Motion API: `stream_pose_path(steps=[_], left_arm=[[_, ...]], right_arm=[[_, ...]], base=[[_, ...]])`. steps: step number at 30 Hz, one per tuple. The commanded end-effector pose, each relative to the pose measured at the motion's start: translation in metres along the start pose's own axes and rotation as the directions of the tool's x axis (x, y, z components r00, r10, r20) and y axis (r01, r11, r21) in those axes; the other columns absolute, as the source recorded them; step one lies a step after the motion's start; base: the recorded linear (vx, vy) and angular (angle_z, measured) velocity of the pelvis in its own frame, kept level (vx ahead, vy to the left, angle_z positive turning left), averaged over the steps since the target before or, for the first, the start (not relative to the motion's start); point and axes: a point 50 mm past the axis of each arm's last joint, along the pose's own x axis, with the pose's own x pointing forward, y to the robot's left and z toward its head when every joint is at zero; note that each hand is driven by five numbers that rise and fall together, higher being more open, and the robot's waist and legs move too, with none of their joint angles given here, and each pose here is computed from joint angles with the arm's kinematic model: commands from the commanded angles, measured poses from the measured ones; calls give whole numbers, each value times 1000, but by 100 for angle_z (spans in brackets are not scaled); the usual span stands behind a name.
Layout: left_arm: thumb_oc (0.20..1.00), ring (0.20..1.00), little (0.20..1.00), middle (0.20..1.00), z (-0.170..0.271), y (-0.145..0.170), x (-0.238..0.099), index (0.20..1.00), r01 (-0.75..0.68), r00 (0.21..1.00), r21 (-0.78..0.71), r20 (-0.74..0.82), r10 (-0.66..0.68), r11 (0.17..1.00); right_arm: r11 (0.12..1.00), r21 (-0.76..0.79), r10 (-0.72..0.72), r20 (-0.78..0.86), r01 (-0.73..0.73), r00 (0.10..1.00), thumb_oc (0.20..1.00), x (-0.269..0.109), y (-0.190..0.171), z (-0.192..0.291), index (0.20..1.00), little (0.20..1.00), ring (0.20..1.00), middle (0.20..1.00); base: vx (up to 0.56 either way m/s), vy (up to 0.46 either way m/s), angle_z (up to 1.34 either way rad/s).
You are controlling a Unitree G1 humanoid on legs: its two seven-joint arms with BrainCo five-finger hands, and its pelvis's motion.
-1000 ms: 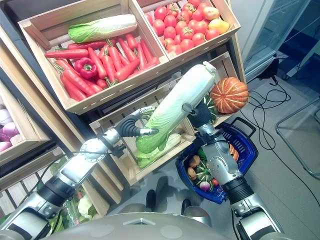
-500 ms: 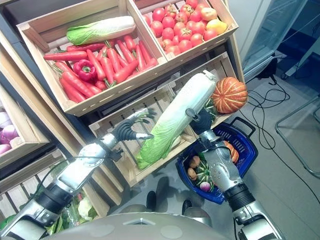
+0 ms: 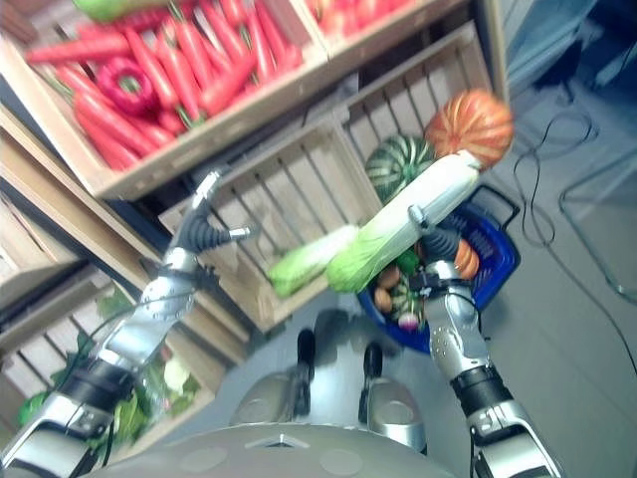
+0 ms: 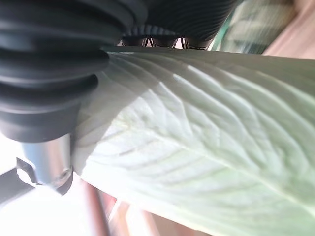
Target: Pick up fruits and vegetables into the basket
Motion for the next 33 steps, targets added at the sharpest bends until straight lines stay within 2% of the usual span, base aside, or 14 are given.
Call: stream_pose_path(steps=[1, 6, 13, 19, 25, 26, 27, 28, 29, 33], left_arm=[[1000, 1000, 1000, 1000, 17, 23, 13, 1000, -195, 975, 7, 113, 193, 981], [1000, 1000, 1000, 1000, 29, 16, 25, 1000, -230, 958, 1, 174, 227, 973], [1000, 1000, 1000, 1000, 53, -1, 51, 1000, -224, 938, 33, 277, 206, 974], [1000, 1000, 1000, 1000, 67, -5, 73, 1000, -266, 912, 88, 346, 221, 960], [1000, 1000, 1000, 1000, 63, -7, 88, 1000, -335, 902, 159, 339, 267, 929], [1000, 1000, 1000, 1000, 62, -8, 91, 1000, -343, 900, 180, 345, 267, 922], [1000, 1000, 1000, 1000, 62, -9, 92, 1000, -347, 899, 196, 350, 265, 917], [1000, 1000, 1000, 1000, 61, -8, 94, 1000, -355, 896, 211, 355, 267, 911], [1000, 1000, 1000, 1000, 60, -8, 98, 1000, -363, 896, 240, 357, 266, 900], [1000, 1000, 1000, 1000, 51, -9, 103, 1000, -394, 893, 304, 348, 284, 867]], right_arm=[[987, 28, -162, 246, 160, 956, 200, 14, 4, 38, 200, 200, 200, 200], [910, 27, -406, 264, 414, 875, 200, 31, -22, 46, 200, 200, 200, 200], [817, 65, -570, 241, 573, 786, 200, 67, -41, 65, 200, 200, 200, 200], [756, 90, -651, 204, 649, 731, 200, 87, -52, 78, 200, 200, 200, 200], [766, 60, -641, 150, 640, 753, 200, 103, -53, 84, 200, 200, 200, 200], [775, 52, -630, 138, 629, 765, 266, 105, -51, 84, 266, 266, 266, 266], [781, 49, -623, 127, 623, 772, 523, 107, -51, 83, 523, 523, 523, 523], [788, 41, -614, 113, 614, 781, 871, 108, -50, 83, 871, 871, 871, 871], [801, 21, -597, 96, 598, 796, 1000, 110, -47, 80, 1000, 1000, 1000, 1000], [822, -13, -568, 65, 569, 821, 1000, 111, -41, 71, 1000, 1000, 1000, 1000]], base=[[-155, -61, 12], [-81, -40, 9], [-75, -6, 2], [-42, 13, 5], [11, 21, -3], [0, 0, 0], [0, 0, 0], [0, 0, 0], [0, 0, 0], [36, -35, -2]])
